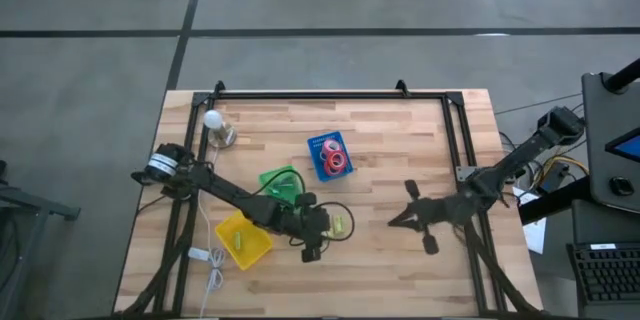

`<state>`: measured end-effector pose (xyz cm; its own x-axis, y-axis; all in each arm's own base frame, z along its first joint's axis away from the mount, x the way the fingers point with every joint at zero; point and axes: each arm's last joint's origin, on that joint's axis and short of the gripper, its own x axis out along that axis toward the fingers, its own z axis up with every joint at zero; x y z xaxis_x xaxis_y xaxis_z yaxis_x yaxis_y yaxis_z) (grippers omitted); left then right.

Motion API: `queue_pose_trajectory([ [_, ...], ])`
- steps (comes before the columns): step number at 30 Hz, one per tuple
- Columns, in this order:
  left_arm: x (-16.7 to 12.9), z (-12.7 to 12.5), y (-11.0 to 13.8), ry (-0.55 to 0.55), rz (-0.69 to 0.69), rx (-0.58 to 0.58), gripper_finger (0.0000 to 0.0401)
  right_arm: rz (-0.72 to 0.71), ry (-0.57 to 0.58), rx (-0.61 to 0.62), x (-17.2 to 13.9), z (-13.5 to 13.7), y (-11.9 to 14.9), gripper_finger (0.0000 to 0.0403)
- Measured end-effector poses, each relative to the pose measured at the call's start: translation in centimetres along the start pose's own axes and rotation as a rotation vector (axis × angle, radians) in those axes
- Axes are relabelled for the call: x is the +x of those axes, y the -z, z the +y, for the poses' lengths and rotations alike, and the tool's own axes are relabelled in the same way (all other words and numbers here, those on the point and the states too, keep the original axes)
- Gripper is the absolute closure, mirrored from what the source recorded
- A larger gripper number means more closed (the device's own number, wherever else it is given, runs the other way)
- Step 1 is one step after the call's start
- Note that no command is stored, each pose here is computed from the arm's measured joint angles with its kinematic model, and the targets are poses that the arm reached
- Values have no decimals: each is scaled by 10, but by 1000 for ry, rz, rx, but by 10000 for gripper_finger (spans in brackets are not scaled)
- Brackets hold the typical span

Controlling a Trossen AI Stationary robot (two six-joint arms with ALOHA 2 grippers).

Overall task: Pick and place Stapler, Stapler remover, tape
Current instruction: Put the bottom green staple box into the yellow basket

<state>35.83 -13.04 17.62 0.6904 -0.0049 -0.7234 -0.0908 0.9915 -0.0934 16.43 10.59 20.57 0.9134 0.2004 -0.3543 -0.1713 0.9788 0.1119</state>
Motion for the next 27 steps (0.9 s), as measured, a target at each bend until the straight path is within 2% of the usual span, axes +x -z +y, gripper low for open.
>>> queue_pose_trajectory([
  [7,19,1,13,-19,57,23,181,-163,-35,-39,-26,-13,5,394],
  [12,31,1,18,-43,79,36,181,-228,-19,-33,-39,-23,11,394],
  [18,36,1,20,-47,84,24,186,-297,104,-38,-50,-35,23,394],
  [23,35,1,19,-45,83,1,228,-320,163,-26,-53,-39,30,394],
  [27,35,1,19,-43,84,-7,282,-316,163,-104,-54,-40,33,394],
])
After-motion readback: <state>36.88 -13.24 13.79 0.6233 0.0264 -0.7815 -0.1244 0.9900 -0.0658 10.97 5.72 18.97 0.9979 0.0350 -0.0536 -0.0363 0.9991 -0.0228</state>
